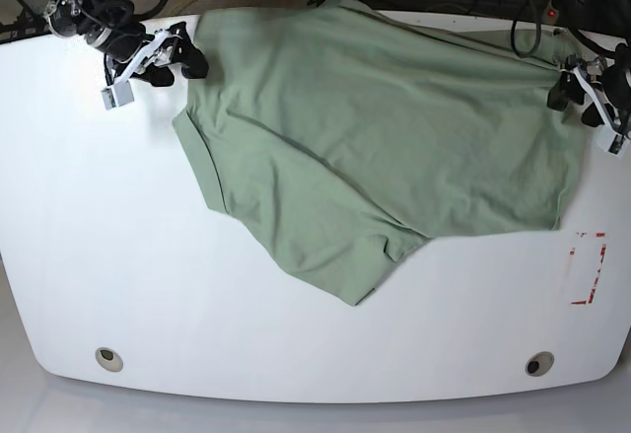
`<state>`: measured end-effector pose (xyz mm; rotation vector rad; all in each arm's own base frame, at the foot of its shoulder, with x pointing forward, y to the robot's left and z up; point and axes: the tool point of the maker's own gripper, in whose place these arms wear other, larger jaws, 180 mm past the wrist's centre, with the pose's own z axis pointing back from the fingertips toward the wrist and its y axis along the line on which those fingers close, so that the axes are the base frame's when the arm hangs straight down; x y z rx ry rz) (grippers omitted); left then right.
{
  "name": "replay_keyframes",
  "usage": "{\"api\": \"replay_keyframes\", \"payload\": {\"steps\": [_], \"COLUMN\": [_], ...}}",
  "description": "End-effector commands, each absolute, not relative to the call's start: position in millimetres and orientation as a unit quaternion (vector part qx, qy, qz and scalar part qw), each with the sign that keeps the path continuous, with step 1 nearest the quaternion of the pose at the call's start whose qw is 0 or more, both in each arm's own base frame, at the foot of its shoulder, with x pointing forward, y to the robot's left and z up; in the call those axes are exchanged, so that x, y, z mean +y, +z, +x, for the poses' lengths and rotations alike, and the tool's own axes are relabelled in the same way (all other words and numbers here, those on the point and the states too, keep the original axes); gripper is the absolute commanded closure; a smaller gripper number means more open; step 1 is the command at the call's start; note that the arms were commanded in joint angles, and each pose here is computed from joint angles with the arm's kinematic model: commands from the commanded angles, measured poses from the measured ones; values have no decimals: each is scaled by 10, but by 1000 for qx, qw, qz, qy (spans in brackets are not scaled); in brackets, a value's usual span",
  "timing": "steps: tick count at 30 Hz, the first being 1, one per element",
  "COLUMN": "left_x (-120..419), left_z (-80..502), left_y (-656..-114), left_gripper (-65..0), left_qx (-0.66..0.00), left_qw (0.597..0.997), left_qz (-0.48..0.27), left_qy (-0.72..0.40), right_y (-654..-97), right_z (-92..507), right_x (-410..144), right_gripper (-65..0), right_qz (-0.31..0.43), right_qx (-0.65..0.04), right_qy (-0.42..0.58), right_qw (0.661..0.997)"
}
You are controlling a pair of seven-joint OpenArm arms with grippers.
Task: Fold the T-shirt properly
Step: 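Release the shirt and move both grippers onto the shirt body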
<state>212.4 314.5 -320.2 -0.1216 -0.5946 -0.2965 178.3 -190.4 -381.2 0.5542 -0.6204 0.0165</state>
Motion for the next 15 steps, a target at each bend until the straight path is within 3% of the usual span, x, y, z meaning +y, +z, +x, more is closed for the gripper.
{"api": "replay_keyframes", "payload": {"steps": [1,8,12,15], "left_x": [3216,3428,3392,3387], "left_z": [2203,2328,2445,2443], "left_y": [-3041,-3104,-3154,-3223], "left_gripper": [-408,-408,-408,-408], "left_qx": [-314,-293,-295,-282], "left_qw": [936,945,943,945], "left_qz": [-44,37,63,78], "left_qy": [-150,-141,-142,-145], "right_y": [-3838,-4029,-4131,-4202], "right_z": [1854,2091,2189,2275], "right_x": [-1965,-1812,-1760,-1578], "right_gripper": [-457,-449,-349,-239], "right_qz": [264,286,284,292], "right_qx": [-300,-285,-274,-264], "right_qy": [9,12,16,25], "right_qw": [917,915,919,919]}}
